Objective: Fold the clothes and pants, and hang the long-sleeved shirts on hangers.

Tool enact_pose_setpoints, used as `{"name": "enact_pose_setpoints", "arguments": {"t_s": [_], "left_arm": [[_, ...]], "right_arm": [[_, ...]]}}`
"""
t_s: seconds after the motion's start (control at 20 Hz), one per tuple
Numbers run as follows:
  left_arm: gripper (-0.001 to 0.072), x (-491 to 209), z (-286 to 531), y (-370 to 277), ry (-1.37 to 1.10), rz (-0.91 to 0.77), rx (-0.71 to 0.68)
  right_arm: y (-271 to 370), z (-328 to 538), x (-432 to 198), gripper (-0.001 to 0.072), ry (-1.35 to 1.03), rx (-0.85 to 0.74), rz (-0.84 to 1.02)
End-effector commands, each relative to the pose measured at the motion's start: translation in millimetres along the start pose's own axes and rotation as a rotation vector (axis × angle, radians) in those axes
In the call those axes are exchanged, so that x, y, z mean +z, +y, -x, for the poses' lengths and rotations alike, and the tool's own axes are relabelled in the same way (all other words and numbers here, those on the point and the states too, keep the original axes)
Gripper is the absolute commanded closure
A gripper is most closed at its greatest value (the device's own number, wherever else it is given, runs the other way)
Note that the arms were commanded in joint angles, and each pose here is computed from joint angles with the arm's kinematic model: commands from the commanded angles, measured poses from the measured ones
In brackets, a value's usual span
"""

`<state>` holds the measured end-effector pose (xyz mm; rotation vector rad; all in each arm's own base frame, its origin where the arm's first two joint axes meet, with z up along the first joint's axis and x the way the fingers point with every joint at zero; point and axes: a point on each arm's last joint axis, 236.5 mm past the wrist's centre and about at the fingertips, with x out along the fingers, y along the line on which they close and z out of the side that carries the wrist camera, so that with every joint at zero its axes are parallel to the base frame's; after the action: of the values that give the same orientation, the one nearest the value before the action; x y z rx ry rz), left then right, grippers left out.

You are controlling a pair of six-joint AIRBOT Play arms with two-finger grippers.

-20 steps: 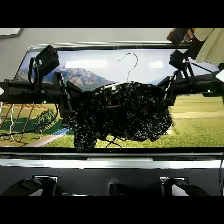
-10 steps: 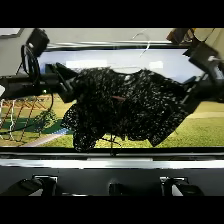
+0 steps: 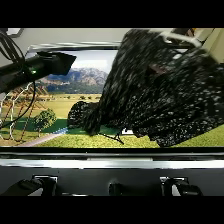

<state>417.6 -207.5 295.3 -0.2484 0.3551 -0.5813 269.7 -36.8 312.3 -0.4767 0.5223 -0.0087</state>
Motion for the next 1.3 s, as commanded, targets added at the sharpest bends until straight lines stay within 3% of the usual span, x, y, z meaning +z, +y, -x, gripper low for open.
{"name": "enact_pose_setpoints", "arguments": {"t_s": [0.0,0.45,0.9,1.25], "left_arm": [[0.0095,6,1,1,-0.025,0.079,0.005],[0.0099,4,-1,-1,-0.016,0.103,-0.002],[0.0106,3,-1,-1,-0.015,0.103,-0.002],[0.0108,-3,-8,3,0.003,0.111,0.003]], "right_arm": [[-60,34,-30,0.0685,0.065,-0.281,-0.305],[-145,88,-81,0.0686,0.428,-0.723,-0.527],[-218,80,-31,0.0687,0.235,-1.059,-0.469],[-253,82,13,0.0687,0.129,-1.224,-0.355]]}}
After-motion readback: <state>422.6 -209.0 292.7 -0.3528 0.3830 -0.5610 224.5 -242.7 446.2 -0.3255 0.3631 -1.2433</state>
